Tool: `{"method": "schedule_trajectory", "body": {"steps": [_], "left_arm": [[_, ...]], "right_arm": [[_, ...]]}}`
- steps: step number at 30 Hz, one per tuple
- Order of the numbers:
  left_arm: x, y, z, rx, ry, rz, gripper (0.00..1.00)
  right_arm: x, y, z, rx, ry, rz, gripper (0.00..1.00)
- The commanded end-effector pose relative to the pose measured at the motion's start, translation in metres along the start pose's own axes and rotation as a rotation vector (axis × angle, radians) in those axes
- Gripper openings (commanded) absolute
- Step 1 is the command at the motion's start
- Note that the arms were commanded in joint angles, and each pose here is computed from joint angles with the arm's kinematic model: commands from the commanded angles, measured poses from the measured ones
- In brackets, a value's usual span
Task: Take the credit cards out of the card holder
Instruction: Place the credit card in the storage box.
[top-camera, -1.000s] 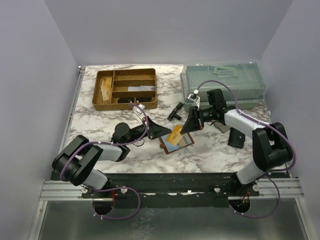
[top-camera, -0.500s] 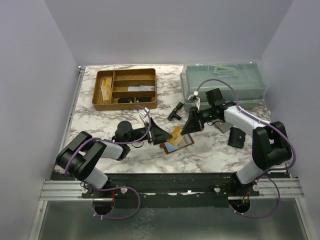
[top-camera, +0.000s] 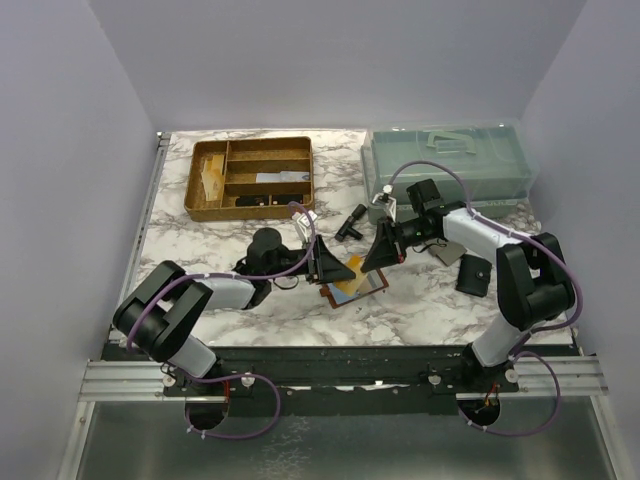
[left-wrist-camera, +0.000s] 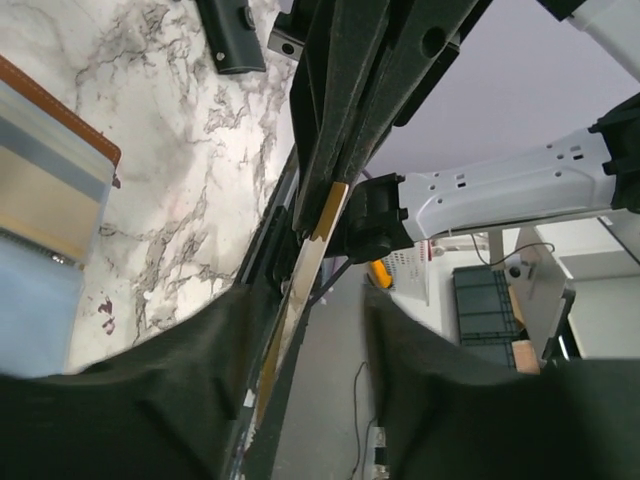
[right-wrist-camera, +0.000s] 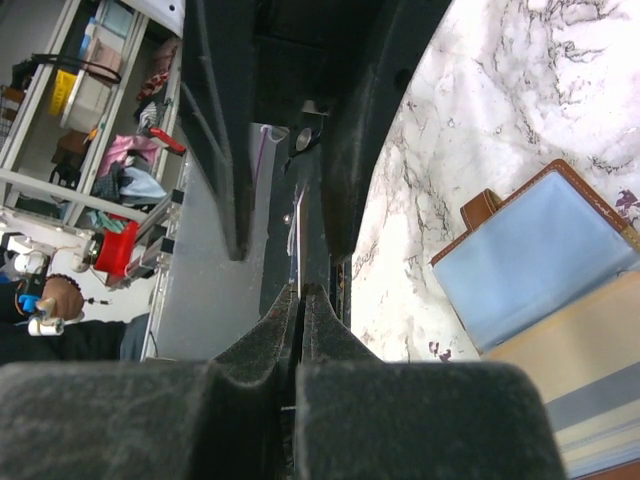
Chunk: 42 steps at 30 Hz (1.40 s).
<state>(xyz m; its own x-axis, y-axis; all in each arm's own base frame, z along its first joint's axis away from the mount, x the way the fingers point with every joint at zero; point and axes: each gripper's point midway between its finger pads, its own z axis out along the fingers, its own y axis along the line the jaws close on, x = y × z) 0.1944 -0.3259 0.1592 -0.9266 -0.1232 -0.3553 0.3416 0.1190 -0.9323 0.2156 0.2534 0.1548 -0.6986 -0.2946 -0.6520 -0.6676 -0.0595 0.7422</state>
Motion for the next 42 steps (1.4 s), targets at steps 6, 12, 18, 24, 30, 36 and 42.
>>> {"method": "schedule_trajectory", "body": {"steps": [6,12,18,24,30,36,42], "left_arm": [[0.008,0.006,0.001,-0.031,0.072,0.028,0.02],[-0.002,0.003,-0.008,-0.058,0.003,0.091,0.0],[-0.061,0.015,-0.064,-0.147,-0.227,0.046,0.0],[-0.168,0.035,-0.14,-0.433,-0.441,0.133,0.0],[-0.269,0.073,-0.227,-0.668,-0.463,0.215,0.0],[-0.335,0.112,-0.291,-0.828,-0.525,0.269,0.0],[-0.362,0.155,-0.303,-0.871,-0.48,0.304,0.0]], "right_arm": [[0.0,-0.001,0.004,-0.01,0.02,0.009,0.0],[-0.01,0.005,-0.001,0.021,0.023,-0.048,0.7],[-0.036,0.004,-0.04,0.19,-0.072,-0.125,0.89],[-0.047,0.007,-0.053,0.289,-0.109,-0.206,0.9],[-0.051,0.013,-0.056,0.309,-0.116,-0.252,0.89],[-0.049,0.01,-0.056,0.319,-0.118,-0.257,0.89],[-0.047,0.007,-0.056,0.33,-0.118,-0.266,0.89]]}}
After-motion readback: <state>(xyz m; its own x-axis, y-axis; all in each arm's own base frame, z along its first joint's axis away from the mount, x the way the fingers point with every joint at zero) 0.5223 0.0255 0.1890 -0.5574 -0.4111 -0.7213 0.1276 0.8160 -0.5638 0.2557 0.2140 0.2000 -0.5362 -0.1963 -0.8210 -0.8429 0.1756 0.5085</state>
